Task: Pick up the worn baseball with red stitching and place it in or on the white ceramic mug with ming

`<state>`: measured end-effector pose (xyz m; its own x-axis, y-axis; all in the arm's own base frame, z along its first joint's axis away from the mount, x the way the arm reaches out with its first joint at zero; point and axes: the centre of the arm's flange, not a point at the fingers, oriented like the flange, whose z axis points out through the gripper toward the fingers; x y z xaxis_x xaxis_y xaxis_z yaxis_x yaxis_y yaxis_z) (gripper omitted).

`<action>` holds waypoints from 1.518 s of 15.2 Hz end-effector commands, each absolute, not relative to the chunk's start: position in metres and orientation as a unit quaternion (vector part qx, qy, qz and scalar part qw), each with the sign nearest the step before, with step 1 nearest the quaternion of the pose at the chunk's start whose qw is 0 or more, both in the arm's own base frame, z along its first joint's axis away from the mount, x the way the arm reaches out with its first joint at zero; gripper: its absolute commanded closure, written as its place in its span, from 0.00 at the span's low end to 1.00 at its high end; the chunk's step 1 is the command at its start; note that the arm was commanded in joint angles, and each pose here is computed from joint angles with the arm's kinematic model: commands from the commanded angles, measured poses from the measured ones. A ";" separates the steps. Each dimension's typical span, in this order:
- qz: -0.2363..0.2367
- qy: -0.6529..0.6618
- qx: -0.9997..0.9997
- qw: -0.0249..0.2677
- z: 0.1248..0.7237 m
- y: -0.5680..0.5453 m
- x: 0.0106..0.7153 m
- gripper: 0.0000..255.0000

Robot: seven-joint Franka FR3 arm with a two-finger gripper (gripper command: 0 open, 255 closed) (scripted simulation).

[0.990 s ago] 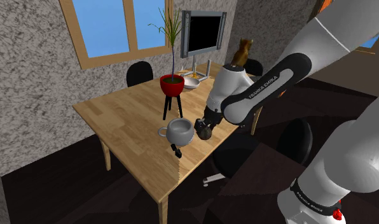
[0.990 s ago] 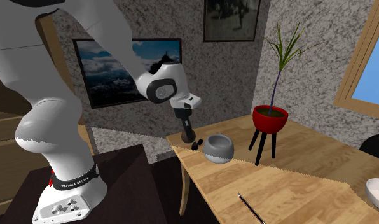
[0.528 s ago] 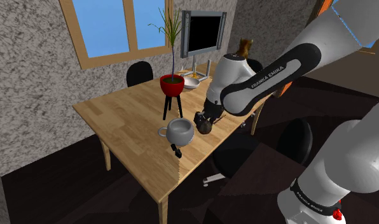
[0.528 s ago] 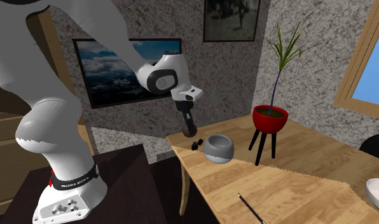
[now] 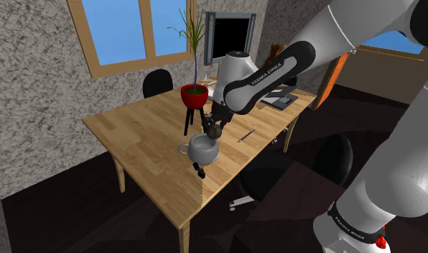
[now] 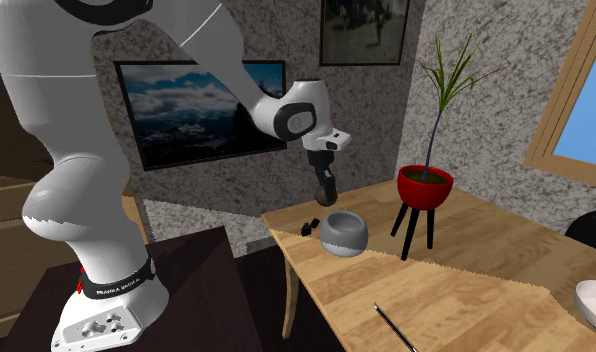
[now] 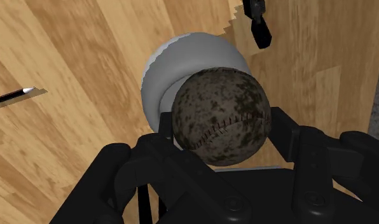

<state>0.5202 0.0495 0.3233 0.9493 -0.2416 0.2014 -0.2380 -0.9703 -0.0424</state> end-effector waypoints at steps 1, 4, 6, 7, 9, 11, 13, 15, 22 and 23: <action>-0.103 0.122 -0.987 0.009 0.323 0.052 0.549 1.00; -0.103 0.122 -0.987 0.009 0.325 0.053 0.589 1.00; -0.103 0.122 -0.987 0.009 0.321 0.054 0.610 1.00; -0.103 0.122 -0.987 0.009 0.315 0.054 0.610 1.00; -0.103 0.122 -0.987 0.009 0.305 0.054 0.610 1.00; -0.103 0.122 -0.987 0.009 0.294 0.054 0.610 1.00; -0.103 0.122 -0.987 0.009 0.284 0.054 0.610 1.00; -0.103 0.122 -0.987 0.009 0.273 0.054 0.610 1.00; -0.103 0.122 -0.987 0.009 0.247 0.054 0.609 1.00; -0.103 0.122 -0.987 0.009 0.247 0.054 0.610 1.00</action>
<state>0.6094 0.0540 0.2475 0.9493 -0.2419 0.2009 -0.2383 -0.9703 -0.0423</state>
